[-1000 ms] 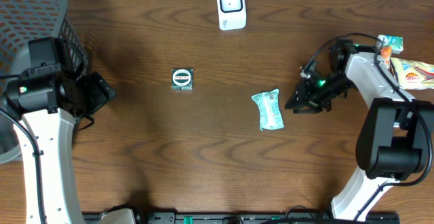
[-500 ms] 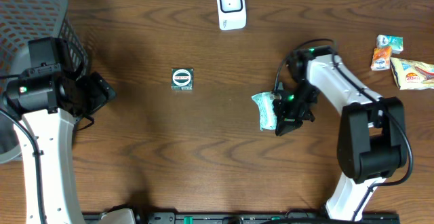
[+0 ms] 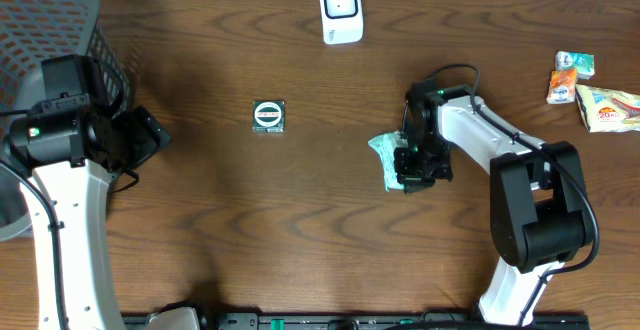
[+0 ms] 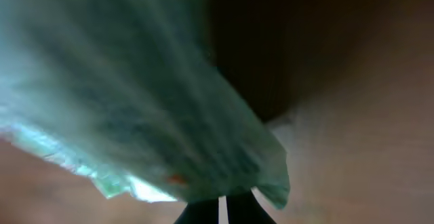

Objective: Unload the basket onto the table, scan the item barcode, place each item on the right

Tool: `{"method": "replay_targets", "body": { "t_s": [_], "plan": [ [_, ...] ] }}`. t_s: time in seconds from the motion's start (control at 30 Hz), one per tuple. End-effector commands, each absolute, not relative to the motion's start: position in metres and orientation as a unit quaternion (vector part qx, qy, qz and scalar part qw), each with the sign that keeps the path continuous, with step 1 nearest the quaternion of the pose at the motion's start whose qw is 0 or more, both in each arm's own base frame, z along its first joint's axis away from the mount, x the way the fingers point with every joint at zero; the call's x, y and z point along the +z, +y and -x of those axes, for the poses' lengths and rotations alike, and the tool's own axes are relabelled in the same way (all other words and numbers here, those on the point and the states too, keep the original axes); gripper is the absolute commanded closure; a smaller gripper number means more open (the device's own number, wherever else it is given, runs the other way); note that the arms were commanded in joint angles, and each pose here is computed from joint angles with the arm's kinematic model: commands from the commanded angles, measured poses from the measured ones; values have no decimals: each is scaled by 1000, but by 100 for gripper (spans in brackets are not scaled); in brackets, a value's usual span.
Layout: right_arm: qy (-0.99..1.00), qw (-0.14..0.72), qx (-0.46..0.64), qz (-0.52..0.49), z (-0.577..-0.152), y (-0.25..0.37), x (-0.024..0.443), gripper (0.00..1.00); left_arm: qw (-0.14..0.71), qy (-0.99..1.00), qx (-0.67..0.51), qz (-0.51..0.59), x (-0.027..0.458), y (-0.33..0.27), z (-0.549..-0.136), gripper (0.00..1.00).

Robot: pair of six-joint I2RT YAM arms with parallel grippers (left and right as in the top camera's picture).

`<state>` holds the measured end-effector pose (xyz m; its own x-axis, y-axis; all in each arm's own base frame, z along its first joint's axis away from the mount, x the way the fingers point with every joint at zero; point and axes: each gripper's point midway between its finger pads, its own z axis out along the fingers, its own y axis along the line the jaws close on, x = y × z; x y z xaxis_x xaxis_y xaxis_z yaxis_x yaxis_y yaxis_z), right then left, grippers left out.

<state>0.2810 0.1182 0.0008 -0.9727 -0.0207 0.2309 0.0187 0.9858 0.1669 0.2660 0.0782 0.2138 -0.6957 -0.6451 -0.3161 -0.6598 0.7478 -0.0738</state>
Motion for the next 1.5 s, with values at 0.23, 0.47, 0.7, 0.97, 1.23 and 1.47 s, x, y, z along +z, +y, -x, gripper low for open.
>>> {"method": "replay_targets", "body": {
  "t_s": [0.23, 0.47, 0.7, 0.97, 1.23, 1.47],
  "plan": [
    [-994, -20, -70, 85, -359, 99, 9, 88, 163, 918, 31, 360, 214, 81, -263, 3],
    [-982, -115, -119, 95, -424, 102, 57, 87, 163, 918, 31, 360, 214, 81, -263, 3],
    [-956, -109, -269, 29, -429, 164, 103, 85, 163, 918, 31, 360, 214, 81, -263, 2],
    [-977, -154, -145, -7, -426, 174, 70, 74, 163, 918, 31, 360, 214, 81, -263, 3],
    [-968, -248, -37, -19, -445, 173, 57, 70, 163, 918, 31, 360, 214, 81, -263, 2],
    [-970, -239, -47, -5, -438, 174, 38, 69, 163, 918, 31, 360, 214, 81, -263, 2]
  ]
}}
